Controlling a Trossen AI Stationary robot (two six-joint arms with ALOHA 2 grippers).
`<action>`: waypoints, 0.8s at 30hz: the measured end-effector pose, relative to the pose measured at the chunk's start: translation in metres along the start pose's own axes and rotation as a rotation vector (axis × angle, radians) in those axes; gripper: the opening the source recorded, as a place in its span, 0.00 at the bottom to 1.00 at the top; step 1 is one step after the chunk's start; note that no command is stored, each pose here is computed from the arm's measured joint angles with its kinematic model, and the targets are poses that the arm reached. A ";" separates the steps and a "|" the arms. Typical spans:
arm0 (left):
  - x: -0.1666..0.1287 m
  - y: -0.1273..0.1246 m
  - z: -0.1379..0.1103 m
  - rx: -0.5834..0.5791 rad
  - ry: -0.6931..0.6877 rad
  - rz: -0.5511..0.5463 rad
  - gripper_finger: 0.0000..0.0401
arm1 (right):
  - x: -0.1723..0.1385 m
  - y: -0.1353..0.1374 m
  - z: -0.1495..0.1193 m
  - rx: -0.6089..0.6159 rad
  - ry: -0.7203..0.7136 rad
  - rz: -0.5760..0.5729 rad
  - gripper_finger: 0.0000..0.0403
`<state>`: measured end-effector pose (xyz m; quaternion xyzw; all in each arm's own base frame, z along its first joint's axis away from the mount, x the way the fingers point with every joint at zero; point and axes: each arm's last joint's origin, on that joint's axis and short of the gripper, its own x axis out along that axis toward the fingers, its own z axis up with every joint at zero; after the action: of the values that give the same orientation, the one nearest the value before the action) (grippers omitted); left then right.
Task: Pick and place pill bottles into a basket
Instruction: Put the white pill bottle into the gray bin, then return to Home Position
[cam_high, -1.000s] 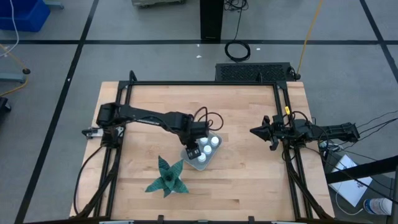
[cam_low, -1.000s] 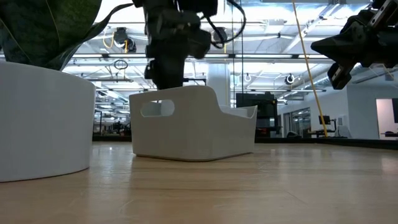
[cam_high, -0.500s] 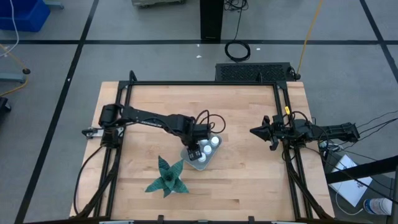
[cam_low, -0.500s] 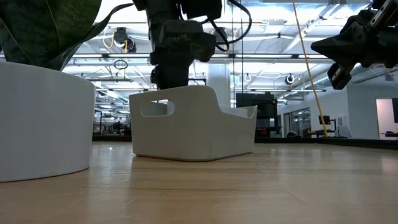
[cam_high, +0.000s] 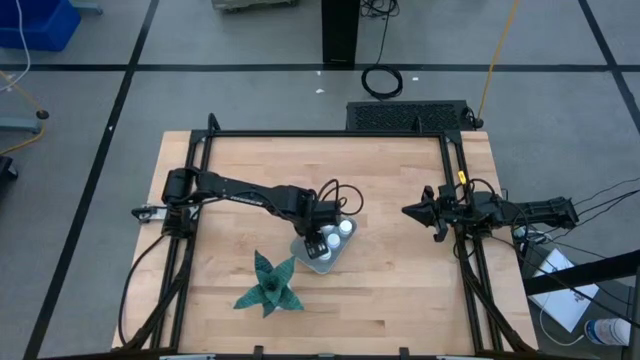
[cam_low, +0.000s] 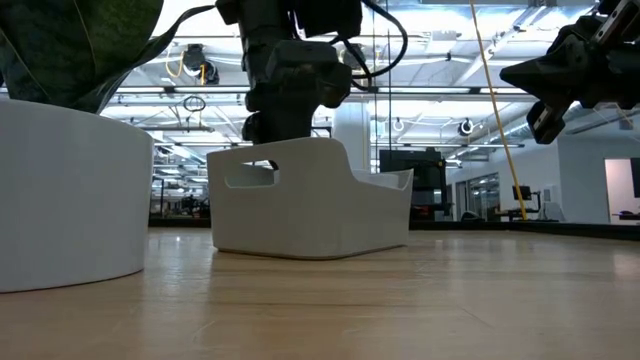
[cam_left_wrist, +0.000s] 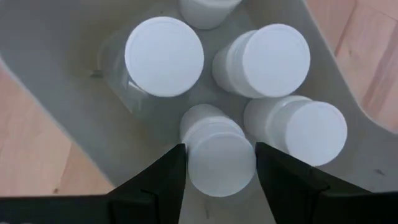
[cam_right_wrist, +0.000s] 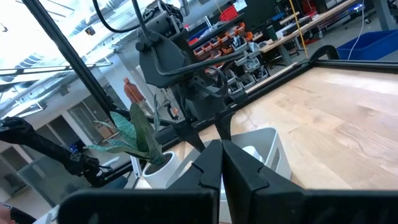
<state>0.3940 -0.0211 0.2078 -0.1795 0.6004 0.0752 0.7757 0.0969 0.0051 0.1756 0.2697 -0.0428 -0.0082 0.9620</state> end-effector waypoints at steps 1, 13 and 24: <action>0.000 0.000 0.000 0.000 0.002 -0.004 0.51 | 0.000 0.000 0.000 0.000 0.000 0.000 0.01; -0.009 -0.001 -0.003 -0.004 0.019 -0.047 0.67 | 0.000 0.000 0.000 0.000 0.000 0.000 0.01; -0.067 -0.005 -0.013 0.074 -0.104 -0.102 0.34 | 0.000 0.000 0.000 0.000 0.000 0.000 0.01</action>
<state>0.3662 -0.0235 0.2702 -0.1769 0.5518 0.0224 0.8147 0.0969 0.0051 0.1756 0.2697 -0.0425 -0.0082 0.9620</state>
